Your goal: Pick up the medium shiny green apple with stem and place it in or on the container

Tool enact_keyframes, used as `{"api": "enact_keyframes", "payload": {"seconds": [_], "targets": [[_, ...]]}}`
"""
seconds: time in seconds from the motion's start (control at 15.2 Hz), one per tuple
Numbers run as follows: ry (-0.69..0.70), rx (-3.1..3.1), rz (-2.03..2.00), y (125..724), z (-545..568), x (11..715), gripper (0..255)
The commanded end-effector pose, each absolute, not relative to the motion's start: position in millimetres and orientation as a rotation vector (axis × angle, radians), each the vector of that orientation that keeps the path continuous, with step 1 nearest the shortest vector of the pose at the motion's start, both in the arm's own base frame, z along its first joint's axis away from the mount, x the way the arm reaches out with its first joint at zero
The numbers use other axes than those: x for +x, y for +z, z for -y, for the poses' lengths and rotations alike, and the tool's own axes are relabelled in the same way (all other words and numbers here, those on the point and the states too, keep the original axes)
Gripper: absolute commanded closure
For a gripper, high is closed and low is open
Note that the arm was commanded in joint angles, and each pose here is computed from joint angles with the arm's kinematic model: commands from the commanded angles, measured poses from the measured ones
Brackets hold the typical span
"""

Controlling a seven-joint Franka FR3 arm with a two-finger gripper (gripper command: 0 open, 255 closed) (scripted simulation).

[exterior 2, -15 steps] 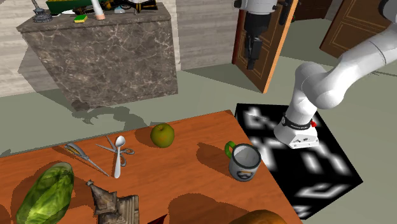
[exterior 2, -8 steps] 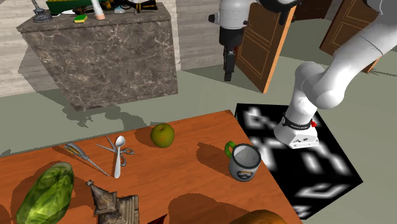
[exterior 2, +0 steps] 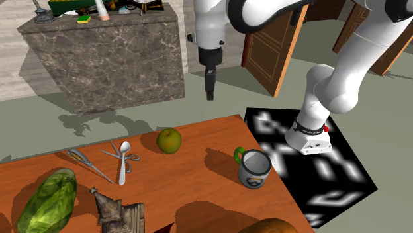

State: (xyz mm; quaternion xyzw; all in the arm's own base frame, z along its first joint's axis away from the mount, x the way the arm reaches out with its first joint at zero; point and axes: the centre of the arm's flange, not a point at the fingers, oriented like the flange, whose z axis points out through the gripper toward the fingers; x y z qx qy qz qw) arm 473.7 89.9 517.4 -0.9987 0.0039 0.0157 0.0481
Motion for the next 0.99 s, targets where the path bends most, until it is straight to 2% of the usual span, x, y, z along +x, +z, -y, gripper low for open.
{"api": "enact_keyframes", "payload": {"seconds": [0.0,0.92], "targets": [[0.055,-3.039,-0.01,506.0,-97.9,499.3,0],[0.107,-3.002,0.007,427.6,-155.0,645.7,0]]}}
